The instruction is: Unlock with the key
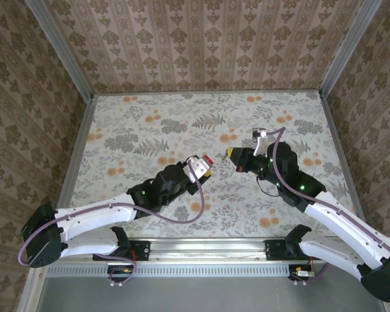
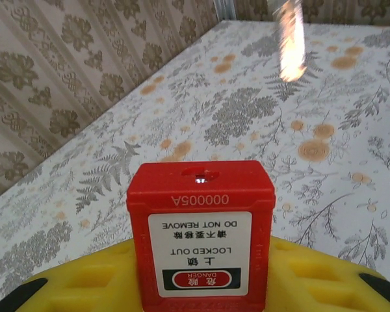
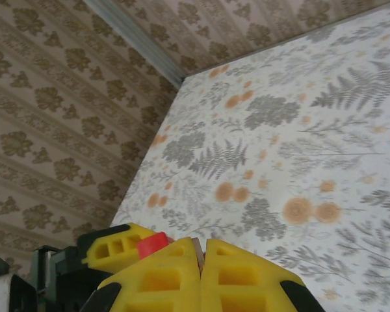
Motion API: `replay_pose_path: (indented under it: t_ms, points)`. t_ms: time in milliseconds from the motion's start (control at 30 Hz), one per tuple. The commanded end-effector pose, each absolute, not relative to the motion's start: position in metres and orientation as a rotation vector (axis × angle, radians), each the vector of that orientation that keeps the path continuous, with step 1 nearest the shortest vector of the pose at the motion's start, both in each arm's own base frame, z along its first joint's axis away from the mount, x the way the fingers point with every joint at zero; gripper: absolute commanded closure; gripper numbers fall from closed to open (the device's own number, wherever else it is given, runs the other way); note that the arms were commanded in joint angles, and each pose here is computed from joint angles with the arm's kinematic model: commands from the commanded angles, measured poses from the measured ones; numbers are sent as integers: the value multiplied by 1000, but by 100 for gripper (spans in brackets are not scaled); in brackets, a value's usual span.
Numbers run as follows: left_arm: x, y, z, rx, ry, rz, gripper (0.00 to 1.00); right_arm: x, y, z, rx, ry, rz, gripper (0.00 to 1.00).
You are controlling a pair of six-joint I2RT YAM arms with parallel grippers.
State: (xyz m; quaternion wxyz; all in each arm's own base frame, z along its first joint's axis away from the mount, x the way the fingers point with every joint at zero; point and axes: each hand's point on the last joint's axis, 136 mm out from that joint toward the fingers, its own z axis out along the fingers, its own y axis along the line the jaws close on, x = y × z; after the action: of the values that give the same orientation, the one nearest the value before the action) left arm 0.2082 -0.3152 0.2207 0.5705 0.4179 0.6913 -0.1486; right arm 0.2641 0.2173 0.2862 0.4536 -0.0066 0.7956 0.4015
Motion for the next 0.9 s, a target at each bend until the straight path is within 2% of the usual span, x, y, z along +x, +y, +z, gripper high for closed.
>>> replay_pose_path:
  t_ms: [0, 267, 867]
  points:
    - [208, -317, 244, 935, 1532, -348, 56, 265, 231, 321, -22, 1865, 1039, 97]
    - [206, -318, 244, 973, 1514, -310, 56, 259, 246, 324, -84, 1861, 989, 98]
    - [203, -319, 238, 932, 1567, -383, 57, 265, 246, 309, -136, 1868, 824, 98]
